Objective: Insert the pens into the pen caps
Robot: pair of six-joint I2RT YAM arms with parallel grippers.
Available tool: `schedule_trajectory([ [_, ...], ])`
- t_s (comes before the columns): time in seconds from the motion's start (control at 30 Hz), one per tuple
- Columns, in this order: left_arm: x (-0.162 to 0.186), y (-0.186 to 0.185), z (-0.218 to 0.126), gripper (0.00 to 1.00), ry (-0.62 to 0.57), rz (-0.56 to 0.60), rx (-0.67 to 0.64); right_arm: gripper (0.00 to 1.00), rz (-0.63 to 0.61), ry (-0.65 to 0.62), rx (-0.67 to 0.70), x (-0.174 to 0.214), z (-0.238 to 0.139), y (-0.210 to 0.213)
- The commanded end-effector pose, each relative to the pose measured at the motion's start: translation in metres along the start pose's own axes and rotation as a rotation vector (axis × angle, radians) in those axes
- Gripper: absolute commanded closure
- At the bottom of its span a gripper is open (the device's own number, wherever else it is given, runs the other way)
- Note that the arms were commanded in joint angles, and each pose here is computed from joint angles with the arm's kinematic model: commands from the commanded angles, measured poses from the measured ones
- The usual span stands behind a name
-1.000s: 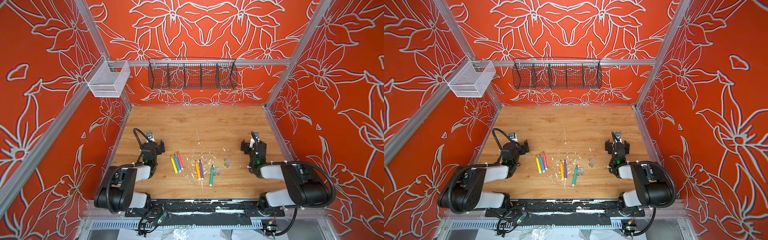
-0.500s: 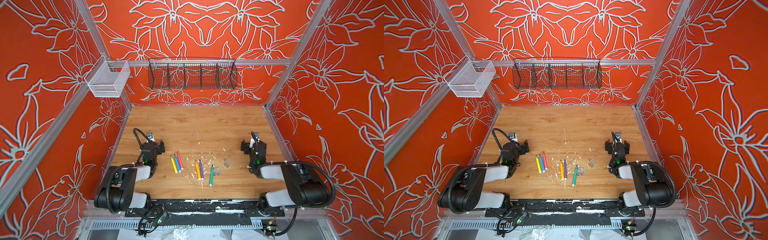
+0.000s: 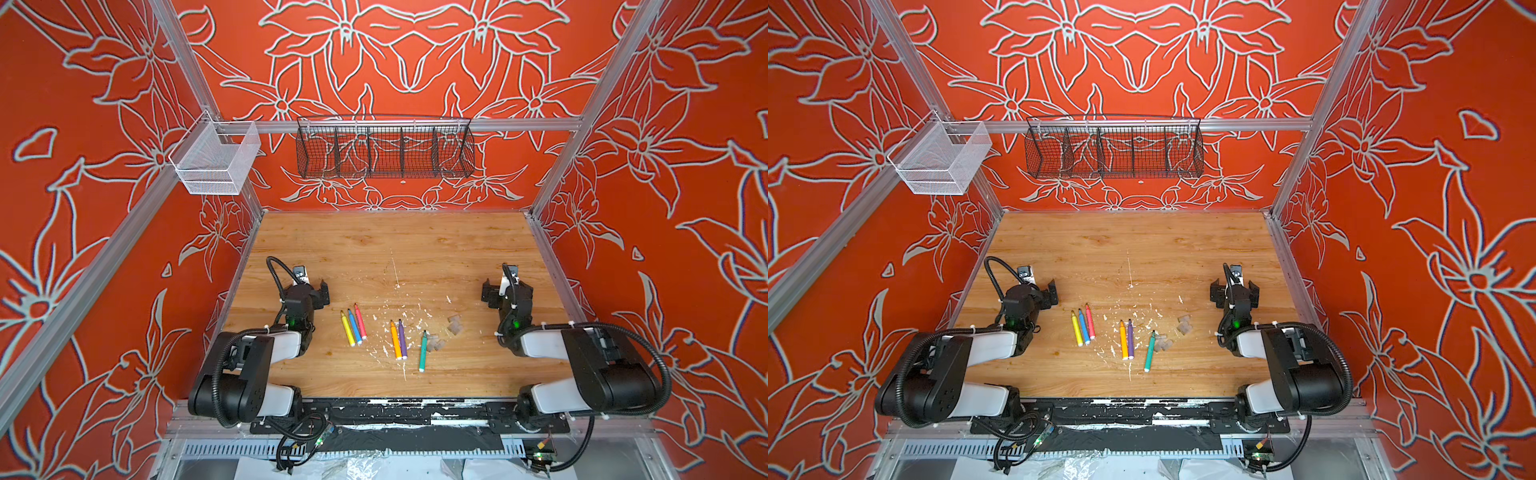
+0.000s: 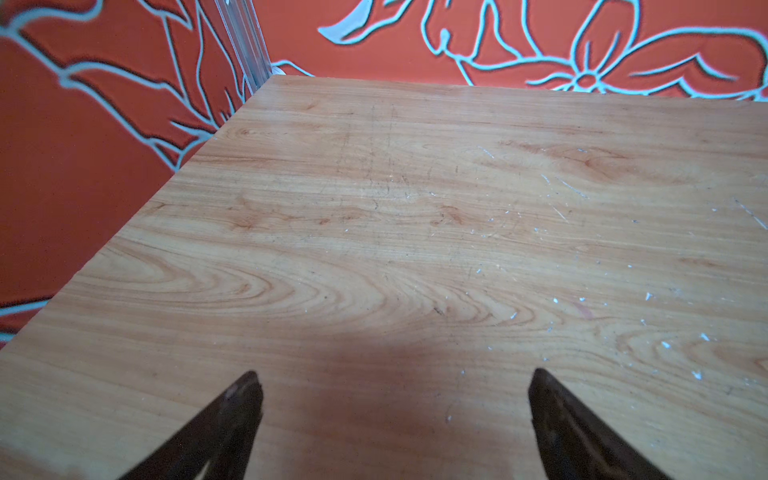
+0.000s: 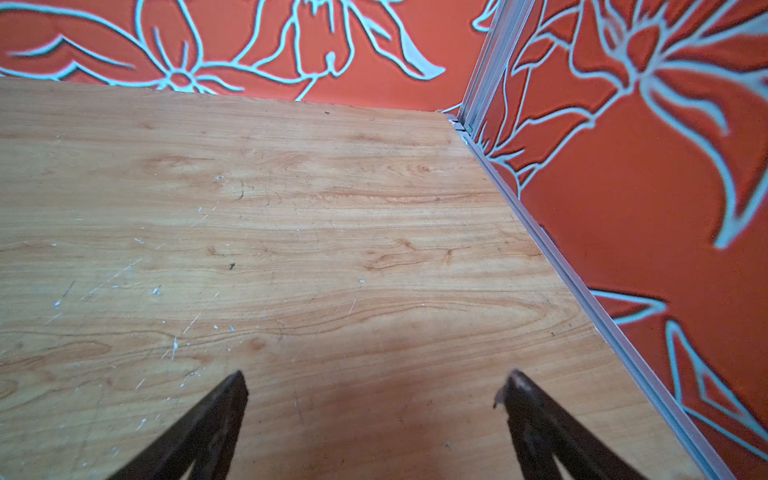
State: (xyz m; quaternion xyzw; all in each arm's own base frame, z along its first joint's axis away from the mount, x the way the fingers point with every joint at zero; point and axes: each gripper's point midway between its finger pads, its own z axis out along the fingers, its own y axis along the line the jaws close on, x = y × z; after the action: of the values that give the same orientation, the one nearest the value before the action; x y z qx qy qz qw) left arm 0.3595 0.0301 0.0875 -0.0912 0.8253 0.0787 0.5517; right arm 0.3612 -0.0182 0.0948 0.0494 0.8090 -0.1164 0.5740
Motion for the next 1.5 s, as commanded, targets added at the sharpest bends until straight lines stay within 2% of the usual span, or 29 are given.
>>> schedule_trajectory([
  [0.0, -0.004, 0.001, 0.000, 0.03, -0.013, -0.009, -0.003, 0.03, 0.005, -0.037, -0.039, -0.007, -0.002, 0.005],
  [0.13, -0.007, 0.000, -0.001, 0.03, -0.029, -0.002, 0.011, 0.03, 0.018, -0.054, 0.005, -0.014, -0.008, -0.003],
  [0.23, -0.020, -0.007, -0.010, 0.03, -0.017, 0.019, 0.053, 0.03, 0.009, -0.044, 0.039, -0.034, -0.023, -0.010],
  [0.33, -0.046, 0.000, -0.026, 0.03, 0.009, -0.024, 0.022, 0.02, 0.138, -0.037, 0.160, -0.056, -0.043, -0.036],
  [0.4, -0.064, 0.005, -0.041, 0.03, 0.010, -0.118, 0.008, 0.03, 0.323, -0.006, 0.177, -0.063, -0.058, -0.045],
  [0.43, -0.072, 0.003, -0.048, 0.03, 0.013, -0.147, 0.031, 0.03, 0.392, 0.037, 0.112, -0.072, -0.065, -0.038],
  [0.5, -0.095, -0.016, -0.073, 0.03, 0.000, -0.172, 0.172, 0.03, 0.380, 0.090, -0.154, -0.102, -0.078, 0.001],
  [0.53, -0.104, -0.029, -0.088, 0.03, 0.008, -0.181, 0.263, 0.03, 0.378, 0.111, -0.258, -0.116, -0.088, 0.017],
  [0.57, -0.112, -0.041, -0.105, 0.03, 0.003, -0.200, 0.354, 0.03, 0.390, 0.135, -0.308, -0.125, -0.098, 0.023],
  [0.6, -0.116, -0.052, -0.119, 0.03, -0.011, -0.209, 0.443, 0.03, 0.386, 0.147, -0.320, -0.130, -0.106, 0.022],
  [0.67, -0.122, -0.069, -0.147, 0.03, -0.076, -0.255, 0.599, 0.03, 0.462, 0.171, -0.259, -0.128, -0.121, 0.007],
  [0.73, -0.130, -0.065, -0.164, 0.03, -0.127, -0.396, 0.633, 0.03, 0.471, 0.124, -0.416, -0.141, -0.139, 0.024],
  [0.87, -0.141, -0.049, -0.190, 0.03, -0.117, -0.692, 0.628, 0.03, 0.561, 0.177, -0.420, -0.134, -0.149, 0.024],
  [0.9, -0.144, -0.051, -0.198, 0.03, -0.117, -0.707, 0.658, 0.03, 0.563, 0.194, -0.440, -0.132, -0.150, 0.028],
  [1.03, -0.151, -0.064, -0.208, 0.00, -0.047, -0.667, 0.722, 0.03, 0.546, 0.236, -0.522, -0.119, -0.147, 0.046],
  [1.1, -0.153, -0.086, -0.219, 0.03, 0.017, -0.574, 0.845, 0.03, 0.531, 0.243, -0.524, -0.109, -0.142, 0.048],
  [1.2, -0.147, -0.102, -0.224, 0.03, 0.100, -0.541, 0.930, 0.03, 0.516, 0.267, -0.419, -0.089, -0.128, 0.036],
  [1.23, -0.145, -0.106, -0.224, 0.03, 0.114, -0.537, 0.937, 0.07, 0.512, 0.279, -0.355, -0.079, -0.122, 0.028],
  [1.3, -0.135, -0.115, -0.221, 0.00, 0.161, -0.483, 0.888, 0.11, 0.506, 0.299, -0.280, -0.063, -0.113, 0.020],
  [1.4, -0.104, -0.134, -0.217, 0.00, 0.233, -0.278, 0.698, 0.12, 0.519, 0.311, -0.224, -0.040, -0.098, 0.017],
  [1.47, -0.087, -0.155, -0.223, 0.02, 0.267, -0.160, 0.628, 0.12, 0.528, 0.324, -0.207, -0.026, -0.090, 0.018],
])
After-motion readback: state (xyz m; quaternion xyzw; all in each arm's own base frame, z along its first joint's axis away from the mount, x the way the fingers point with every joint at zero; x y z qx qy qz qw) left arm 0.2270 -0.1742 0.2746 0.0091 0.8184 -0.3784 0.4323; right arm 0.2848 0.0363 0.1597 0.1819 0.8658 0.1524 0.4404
